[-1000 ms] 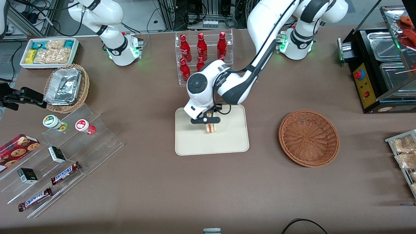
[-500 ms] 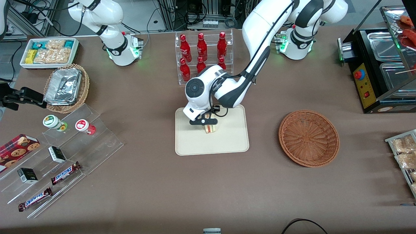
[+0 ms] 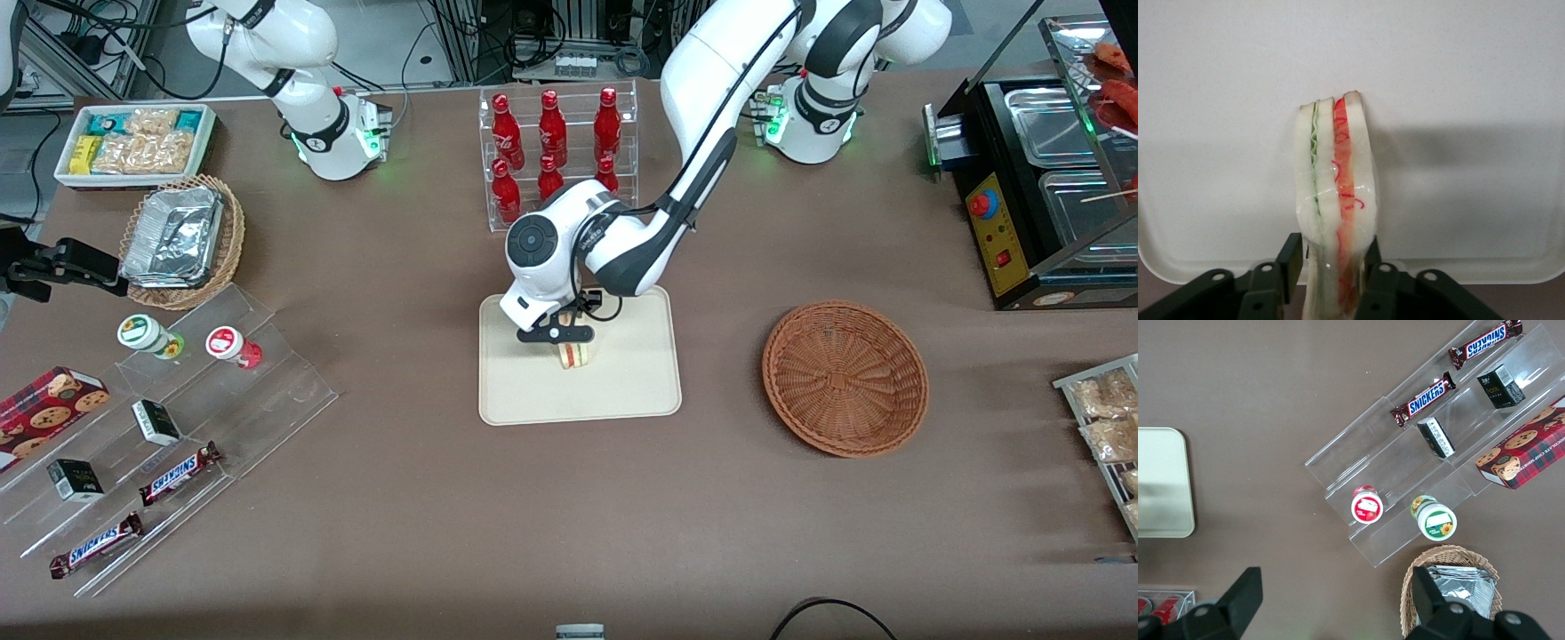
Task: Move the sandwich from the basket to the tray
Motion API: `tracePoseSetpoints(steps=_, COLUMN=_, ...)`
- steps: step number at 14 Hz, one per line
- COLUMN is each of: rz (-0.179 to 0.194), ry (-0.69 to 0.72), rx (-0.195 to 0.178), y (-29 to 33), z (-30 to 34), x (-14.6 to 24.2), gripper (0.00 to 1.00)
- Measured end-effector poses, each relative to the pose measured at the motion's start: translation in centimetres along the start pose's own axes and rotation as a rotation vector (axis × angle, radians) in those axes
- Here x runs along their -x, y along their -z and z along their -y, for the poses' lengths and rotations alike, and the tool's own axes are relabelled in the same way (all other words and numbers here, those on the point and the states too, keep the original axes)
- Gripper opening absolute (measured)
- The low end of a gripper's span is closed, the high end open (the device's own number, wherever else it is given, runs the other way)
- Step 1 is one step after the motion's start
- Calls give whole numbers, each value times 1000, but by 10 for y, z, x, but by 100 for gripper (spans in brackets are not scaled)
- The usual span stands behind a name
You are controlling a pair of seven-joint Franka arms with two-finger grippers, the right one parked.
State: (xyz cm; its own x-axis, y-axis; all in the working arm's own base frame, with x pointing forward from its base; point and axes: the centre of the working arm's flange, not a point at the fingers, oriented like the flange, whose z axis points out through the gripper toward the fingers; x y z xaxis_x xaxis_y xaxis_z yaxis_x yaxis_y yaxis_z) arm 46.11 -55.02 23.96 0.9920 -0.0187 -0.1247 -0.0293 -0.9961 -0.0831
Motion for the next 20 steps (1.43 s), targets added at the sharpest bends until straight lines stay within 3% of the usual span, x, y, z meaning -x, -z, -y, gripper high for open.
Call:
tracePoseSetpoints(steps=5, rz=-25, ry=32, rx=12, y=55, z=15, x=-13, gripper=99)
tracePoseSetpoints(steps=9, rz=-17, ry=121, rx=7, y=151, z=82, x=-31, gripper=100)
tracePoseSetpoints(steps=13, rz=-26, ry=227, rx=28, y=238, z=184, x=-54, gripper=100)
tracePoseSetpoints(steps=20, rz=-26, ry=197, rx=41, y=308, z=368, x=-61, gripper=100)
